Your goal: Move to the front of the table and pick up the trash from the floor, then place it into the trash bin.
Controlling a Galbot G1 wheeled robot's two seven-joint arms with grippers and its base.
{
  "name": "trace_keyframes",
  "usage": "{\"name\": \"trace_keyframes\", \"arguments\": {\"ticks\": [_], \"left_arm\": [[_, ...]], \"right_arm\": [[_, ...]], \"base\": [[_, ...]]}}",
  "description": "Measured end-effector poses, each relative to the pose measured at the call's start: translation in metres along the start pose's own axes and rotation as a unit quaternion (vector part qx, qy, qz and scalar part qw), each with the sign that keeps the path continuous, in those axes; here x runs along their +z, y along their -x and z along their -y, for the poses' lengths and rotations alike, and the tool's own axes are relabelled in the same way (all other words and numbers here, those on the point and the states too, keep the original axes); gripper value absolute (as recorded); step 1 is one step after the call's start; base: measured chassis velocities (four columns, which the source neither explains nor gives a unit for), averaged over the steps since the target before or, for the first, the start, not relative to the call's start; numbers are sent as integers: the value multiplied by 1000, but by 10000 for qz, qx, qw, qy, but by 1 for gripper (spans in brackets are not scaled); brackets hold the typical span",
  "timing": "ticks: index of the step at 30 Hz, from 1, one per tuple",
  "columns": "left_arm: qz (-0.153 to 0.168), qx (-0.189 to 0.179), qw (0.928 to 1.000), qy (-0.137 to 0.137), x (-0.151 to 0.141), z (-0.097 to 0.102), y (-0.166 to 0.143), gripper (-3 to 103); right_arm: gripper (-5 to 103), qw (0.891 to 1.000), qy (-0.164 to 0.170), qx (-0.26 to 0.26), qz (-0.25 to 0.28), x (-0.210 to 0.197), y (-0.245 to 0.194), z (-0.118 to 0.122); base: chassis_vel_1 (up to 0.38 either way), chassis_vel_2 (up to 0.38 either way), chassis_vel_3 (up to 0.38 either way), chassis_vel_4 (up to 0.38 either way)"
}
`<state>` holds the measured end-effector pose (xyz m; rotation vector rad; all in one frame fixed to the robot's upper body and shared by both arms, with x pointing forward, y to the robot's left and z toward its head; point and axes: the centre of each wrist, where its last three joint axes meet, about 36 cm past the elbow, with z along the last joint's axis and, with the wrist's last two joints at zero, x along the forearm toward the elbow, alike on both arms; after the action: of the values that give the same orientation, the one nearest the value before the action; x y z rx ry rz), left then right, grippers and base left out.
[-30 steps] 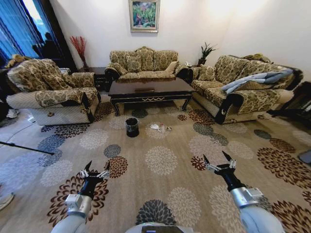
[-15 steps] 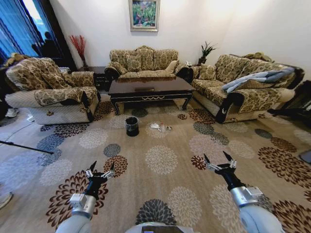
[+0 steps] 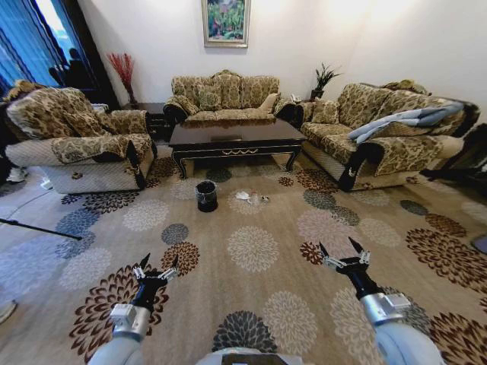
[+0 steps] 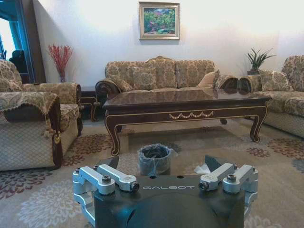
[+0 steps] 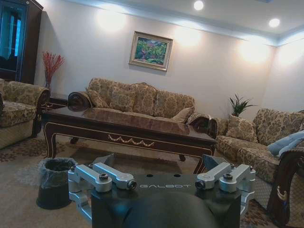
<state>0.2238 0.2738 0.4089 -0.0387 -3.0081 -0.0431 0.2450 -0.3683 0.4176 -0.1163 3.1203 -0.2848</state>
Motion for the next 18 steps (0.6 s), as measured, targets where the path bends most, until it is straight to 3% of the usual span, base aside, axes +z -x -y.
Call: {"name": "trace_keyframes", "arguments": {"ticks": [18], "left_arm": [[-102, -68, 9998, 153, 8, 3, 1, 100]], "right_arm": [[100, 10000, -16, -12, -50, 16, -6, -3]], "base": [[0, 0, 0, 0]]}}
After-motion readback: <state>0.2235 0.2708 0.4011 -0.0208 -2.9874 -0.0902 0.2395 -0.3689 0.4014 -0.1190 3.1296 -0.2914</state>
